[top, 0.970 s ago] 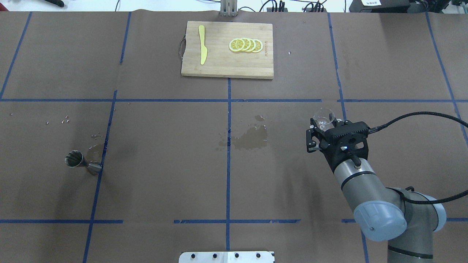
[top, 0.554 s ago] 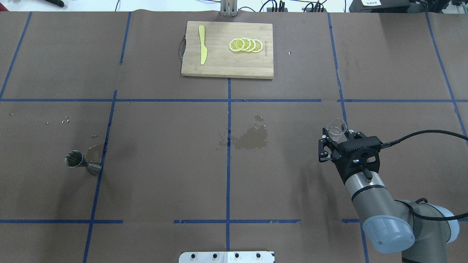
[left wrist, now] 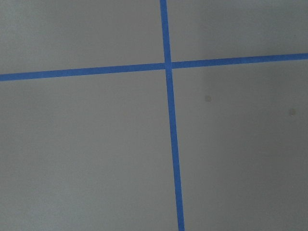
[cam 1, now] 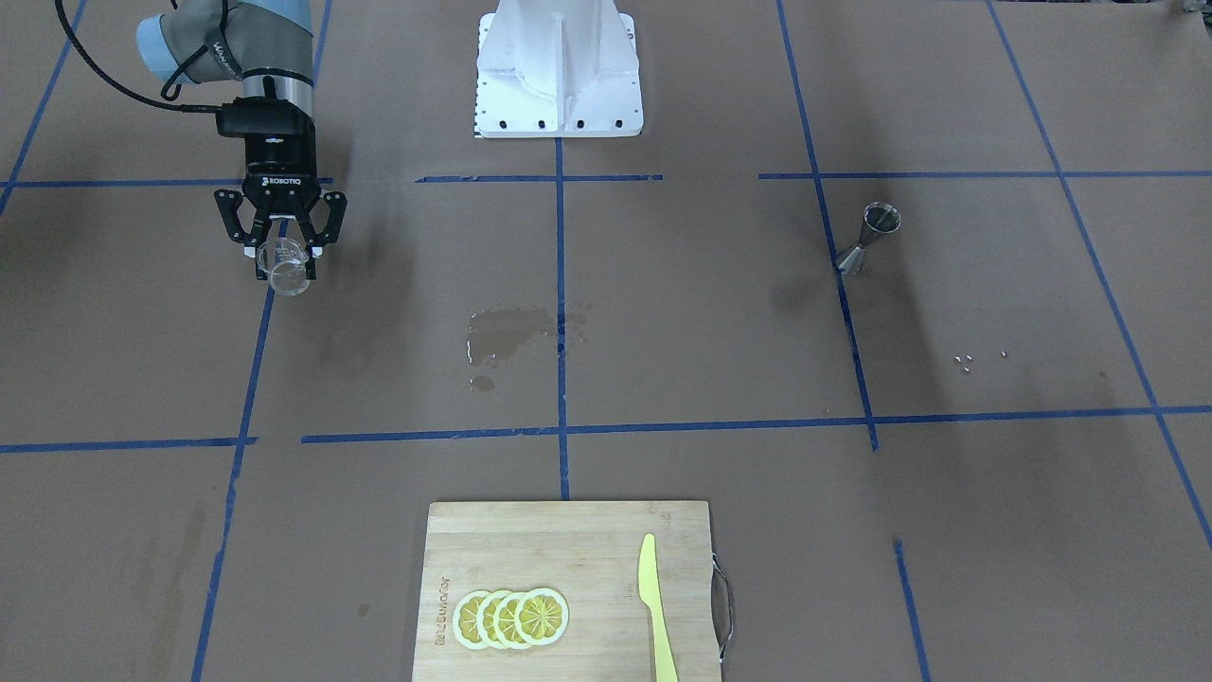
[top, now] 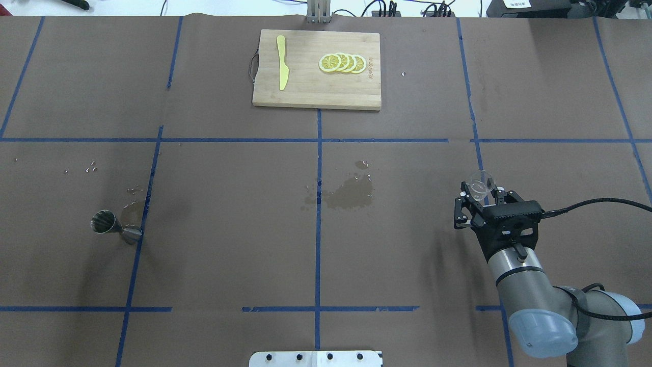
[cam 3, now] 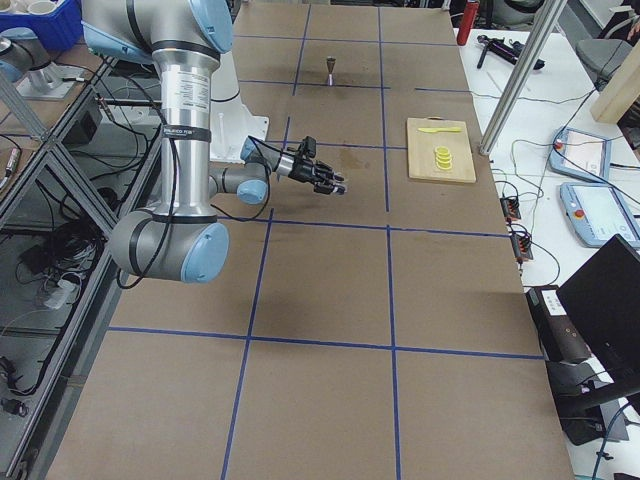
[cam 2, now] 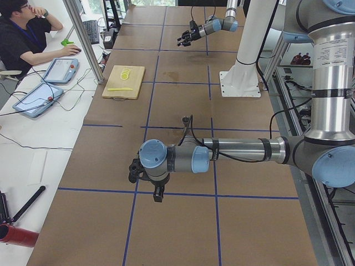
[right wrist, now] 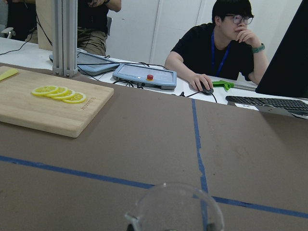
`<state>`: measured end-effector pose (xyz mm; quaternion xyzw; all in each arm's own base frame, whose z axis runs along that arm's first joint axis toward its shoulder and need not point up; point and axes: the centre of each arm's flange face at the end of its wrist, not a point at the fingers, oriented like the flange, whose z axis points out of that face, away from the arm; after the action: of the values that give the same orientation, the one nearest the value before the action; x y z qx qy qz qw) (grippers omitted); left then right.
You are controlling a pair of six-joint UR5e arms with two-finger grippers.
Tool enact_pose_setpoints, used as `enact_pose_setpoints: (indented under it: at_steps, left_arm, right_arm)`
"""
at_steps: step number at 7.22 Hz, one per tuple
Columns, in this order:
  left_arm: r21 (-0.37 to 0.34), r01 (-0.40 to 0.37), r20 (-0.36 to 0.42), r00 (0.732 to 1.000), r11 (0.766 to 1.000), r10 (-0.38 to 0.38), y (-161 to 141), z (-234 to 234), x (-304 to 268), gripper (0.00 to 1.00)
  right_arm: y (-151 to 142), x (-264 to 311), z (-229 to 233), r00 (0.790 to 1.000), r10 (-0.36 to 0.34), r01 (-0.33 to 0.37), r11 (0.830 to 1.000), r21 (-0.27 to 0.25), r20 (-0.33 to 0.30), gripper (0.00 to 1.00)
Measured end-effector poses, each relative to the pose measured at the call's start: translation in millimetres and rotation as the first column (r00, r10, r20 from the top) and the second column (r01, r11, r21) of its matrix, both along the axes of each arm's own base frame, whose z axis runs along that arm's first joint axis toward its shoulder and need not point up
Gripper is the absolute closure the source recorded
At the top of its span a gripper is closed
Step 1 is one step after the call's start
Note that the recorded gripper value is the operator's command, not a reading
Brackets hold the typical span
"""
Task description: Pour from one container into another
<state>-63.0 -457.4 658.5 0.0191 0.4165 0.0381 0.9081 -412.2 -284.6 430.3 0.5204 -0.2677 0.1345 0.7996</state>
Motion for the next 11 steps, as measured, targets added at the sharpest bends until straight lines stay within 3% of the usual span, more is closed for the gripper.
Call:
enact_pose_setpoints:
  at_steps: [2,4,8,10,11]
  left_arm:
    - [0.0,0.0,0.0,1.0,1.0,0.0,1,0,0,0.0]
    - [0.0,0.0,-0.001,1.0,1.0,0.0,1,1,0,0.0]
    - [0.008,0.0,0.0,1.0,1.0,0.0,2,2,0,0.0]
    - [0.009,-0.001,-0.001,1.0,1.0,0.001,2,2,0,0.0]
    - [0.009,-0.001,-0.001,1.0,1.0,0.001,2,2,0,0.0]
  right_arm:
    - [4,-2,35,0.998,0.003,-0.003,1.0,0.01,0.055,1.0]
    - [8,-7,65,0.998,0.003,-0.004,1.0,0.018,0.056,0.97]
    - [16,-14,102,0.999,-0.011,0.01,1.0,0.021,0.053,0.72]
    - [18,-15,106,0.999,-0.014,0.013,1.0,0.02,0.05,0.34]
    - [19,-15,106,0.998,-0.018,0.016,1.0,0.021,0.065,0.0]
